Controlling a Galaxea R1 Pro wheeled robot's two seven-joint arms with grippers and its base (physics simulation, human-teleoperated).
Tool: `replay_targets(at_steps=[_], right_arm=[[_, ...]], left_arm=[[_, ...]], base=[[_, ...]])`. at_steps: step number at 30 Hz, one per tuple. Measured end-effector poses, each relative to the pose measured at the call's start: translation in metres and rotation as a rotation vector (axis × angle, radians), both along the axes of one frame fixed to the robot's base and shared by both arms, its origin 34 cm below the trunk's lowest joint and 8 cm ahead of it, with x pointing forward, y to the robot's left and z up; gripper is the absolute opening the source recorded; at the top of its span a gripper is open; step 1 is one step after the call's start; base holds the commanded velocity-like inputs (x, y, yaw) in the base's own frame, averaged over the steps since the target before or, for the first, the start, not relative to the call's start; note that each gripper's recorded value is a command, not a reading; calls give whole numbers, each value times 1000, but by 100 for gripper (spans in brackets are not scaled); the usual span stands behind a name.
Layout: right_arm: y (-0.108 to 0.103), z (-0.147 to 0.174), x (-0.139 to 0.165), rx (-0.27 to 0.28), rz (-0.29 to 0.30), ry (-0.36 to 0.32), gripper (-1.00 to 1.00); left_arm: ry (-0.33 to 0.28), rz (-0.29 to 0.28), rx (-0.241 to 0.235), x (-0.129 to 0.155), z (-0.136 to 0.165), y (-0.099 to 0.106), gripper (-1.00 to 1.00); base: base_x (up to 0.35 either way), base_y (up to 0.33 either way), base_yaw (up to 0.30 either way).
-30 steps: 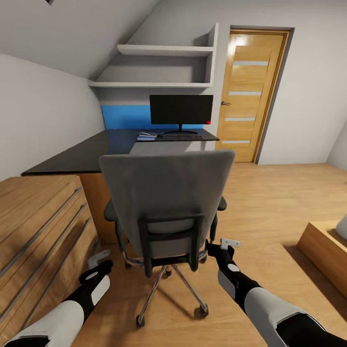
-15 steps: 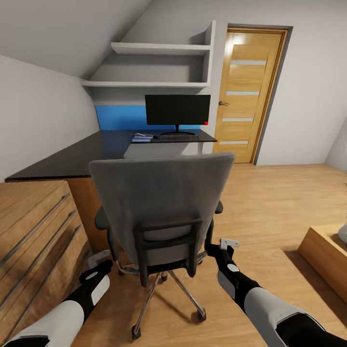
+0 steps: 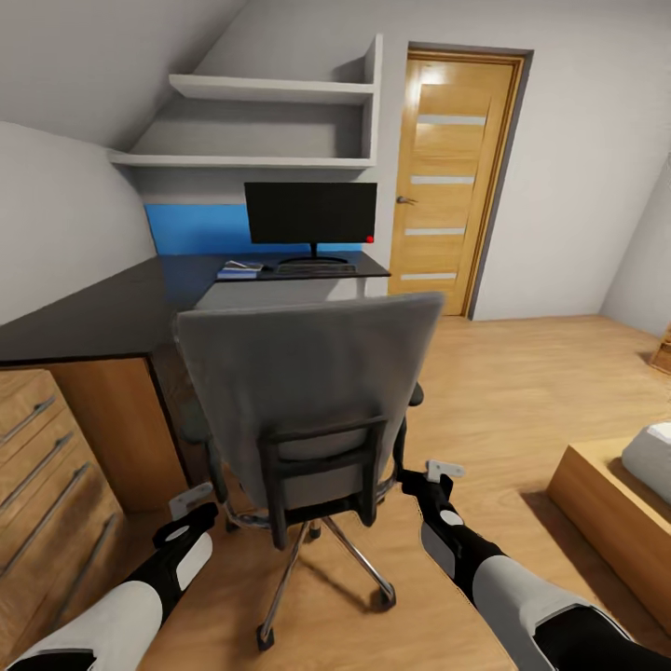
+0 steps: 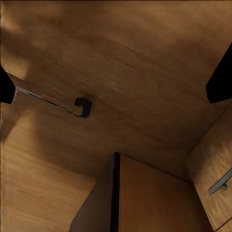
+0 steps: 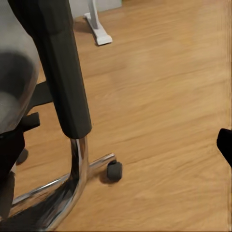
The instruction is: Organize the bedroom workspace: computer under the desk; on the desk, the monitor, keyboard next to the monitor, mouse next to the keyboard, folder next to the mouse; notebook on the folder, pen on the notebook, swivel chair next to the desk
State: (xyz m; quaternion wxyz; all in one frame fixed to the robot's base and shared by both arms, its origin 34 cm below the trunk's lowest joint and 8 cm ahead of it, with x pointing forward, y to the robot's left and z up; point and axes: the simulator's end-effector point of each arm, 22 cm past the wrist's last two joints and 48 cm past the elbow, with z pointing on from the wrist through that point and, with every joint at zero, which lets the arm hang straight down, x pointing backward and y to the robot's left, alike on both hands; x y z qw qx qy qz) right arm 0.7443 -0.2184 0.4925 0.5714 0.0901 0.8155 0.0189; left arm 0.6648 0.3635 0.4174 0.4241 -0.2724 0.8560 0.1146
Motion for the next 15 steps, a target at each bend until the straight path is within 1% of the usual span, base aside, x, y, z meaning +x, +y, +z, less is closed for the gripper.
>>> replay_targets(at_steps=[4,7,10,15], right_arm=[[0,0,0,0,1,0,100],[0,0,0,0,1,0,100],[1,-1,0,1,1,1,100],[1,-1,0,1,2,1,100]], left_arm=[[0,-4,-1,1,0,-2,100],[-1,-8,-2,1,0,-2,100],[-1,-8,-2,1,0,-2,100],[0,-8,-2,1,0,-2,100]], base=[[109,-129,-42],[-15,-32,-10],[-205,-10,-3],[-303,-3,-1]])
